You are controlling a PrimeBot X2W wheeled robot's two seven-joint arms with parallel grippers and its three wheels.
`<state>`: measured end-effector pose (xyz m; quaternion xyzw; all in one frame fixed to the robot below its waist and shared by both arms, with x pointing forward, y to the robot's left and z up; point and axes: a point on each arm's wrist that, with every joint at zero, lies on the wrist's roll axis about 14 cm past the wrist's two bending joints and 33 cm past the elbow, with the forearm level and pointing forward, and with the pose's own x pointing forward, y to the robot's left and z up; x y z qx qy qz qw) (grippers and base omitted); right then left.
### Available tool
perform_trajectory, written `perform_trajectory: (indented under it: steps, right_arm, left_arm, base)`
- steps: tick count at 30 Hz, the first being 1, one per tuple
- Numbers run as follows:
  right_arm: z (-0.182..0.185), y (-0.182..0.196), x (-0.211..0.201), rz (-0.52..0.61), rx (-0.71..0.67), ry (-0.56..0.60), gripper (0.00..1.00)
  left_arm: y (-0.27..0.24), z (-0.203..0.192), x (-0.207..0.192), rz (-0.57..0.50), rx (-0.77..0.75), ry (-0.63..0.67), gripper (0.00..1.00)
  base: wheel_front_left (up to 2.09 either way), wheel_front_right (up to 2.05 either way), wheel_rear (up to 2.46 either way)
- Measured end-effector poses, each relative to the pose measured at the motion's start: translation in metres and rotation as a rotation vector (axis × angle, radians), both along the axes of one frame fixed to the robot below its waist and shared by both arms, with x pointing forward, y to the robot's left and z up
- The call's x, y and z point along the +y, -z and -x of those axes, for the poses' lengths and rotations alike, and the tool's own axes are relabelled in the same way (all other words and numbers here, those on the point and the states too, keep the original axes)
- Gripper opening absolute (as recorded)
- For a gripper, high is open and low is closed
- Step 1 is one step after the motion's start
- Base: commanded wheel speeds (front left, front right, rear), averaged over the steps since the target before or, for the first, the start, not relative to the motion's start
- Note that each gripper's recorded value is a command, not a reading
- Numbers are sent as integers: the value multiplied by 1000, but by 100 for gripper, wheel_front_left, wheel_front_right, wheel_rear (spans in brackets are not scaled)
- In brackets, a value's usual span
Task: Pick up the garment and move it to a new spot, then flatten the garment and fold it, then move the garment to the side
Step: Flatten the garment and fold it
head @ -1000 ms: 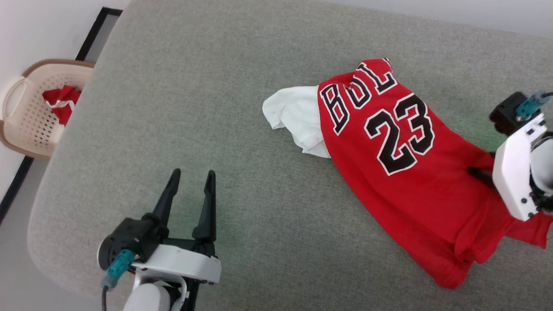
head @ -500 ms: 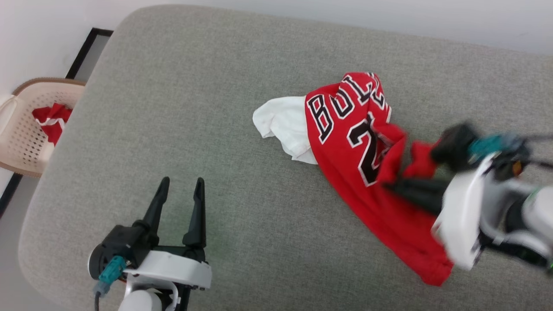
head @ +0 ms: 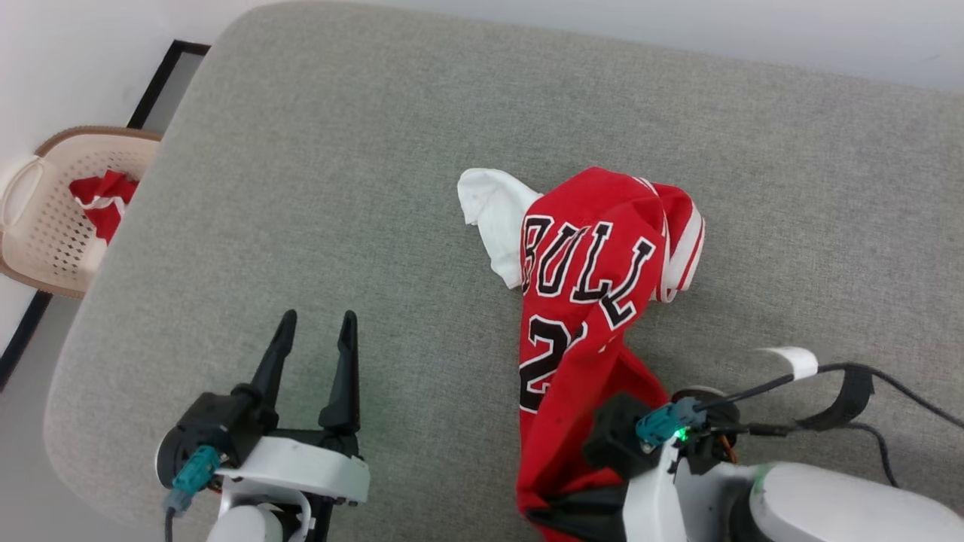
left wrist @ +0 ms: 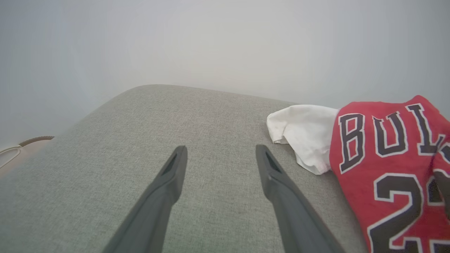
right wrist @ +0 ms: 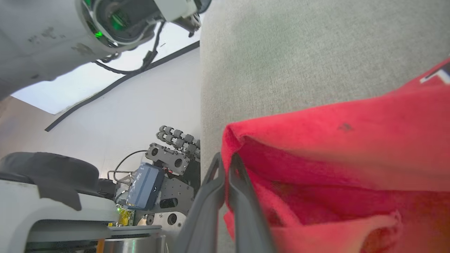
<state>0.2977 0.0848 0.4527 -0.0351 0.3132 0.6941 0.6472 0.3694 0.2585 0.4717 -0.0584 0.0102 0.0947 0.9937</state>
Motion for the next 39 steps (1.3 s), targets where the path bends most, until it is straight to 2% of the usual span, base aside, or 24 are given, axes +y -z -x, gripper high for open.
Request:
perform_trajectory:
  steps: [4, 12, 13, 14, 15, 16, 17, 23, 26, 32, 35, 39]
  right_arm:
    - [2, 12, 1, 18, -2, 8, 0]
    - [16, -2, 41, -91, 12, 11, 0]
    - [16, -1, 44, -94, 0, 10, 18]
    - [16, -2, 47, -105, 2, 15, 18]
    - [14, -2, 49, -116, 1, 27, 40]
    - [10, -1, 49, -123, -9, 42, 84]
    - [4, 0, 47, -127, -21, 58, 100]
    - [-43, -16, 24, -172, -74, 186, 100]
    - [-72, -24, -3, -151, -122, 250, 100]
    - [-125, -36, -48, -52, -195, 344, 100]
    - [-150, -30, -65, 38, -207, 383, 100]
    - [-173, -19, -67, 115, -165, 415, 100]
  left_arm:
    - [-1, 1, 0, 11, -4, -3, 100]
    - [1, -3, -4, 40, -6, 7, 100]
    - [1, -4, -5, 39, -8, 10, 100]
    - [0, -4, -6, 39, -10, 12, 100]
    - [0, -5, -6, 38, -11, 12, 100]
    - [0, -5, -5, 37, -11, 12, 100]
    - [-1, -5, -5, 37, -13, 10, 100]
    - [3, -3, -8, 48, -4, 17, 100]
    - [4, -6, -14, 59, -4, 32, 100]
    - [7, -9, -21, 76, -1, 52, 100]
    - [9, -9, -23, 85, 6, 54, 100]
    - [12, -9, -24, 102, 15, 52, 100]
  base:
    - [0, 0, 0]
    - [0, 0, 0]
    - [0, 0, 0]
    - [0, 0, 0]
    - [0, 0, 0]
    - [0, 0, 0]
    - [0, 0, 0]
    - [0, 0, 0]
    - [0, 0, 0]
    - [0, 0, 0]
    - [0, 0, 0]
    - [0, 0, 0]
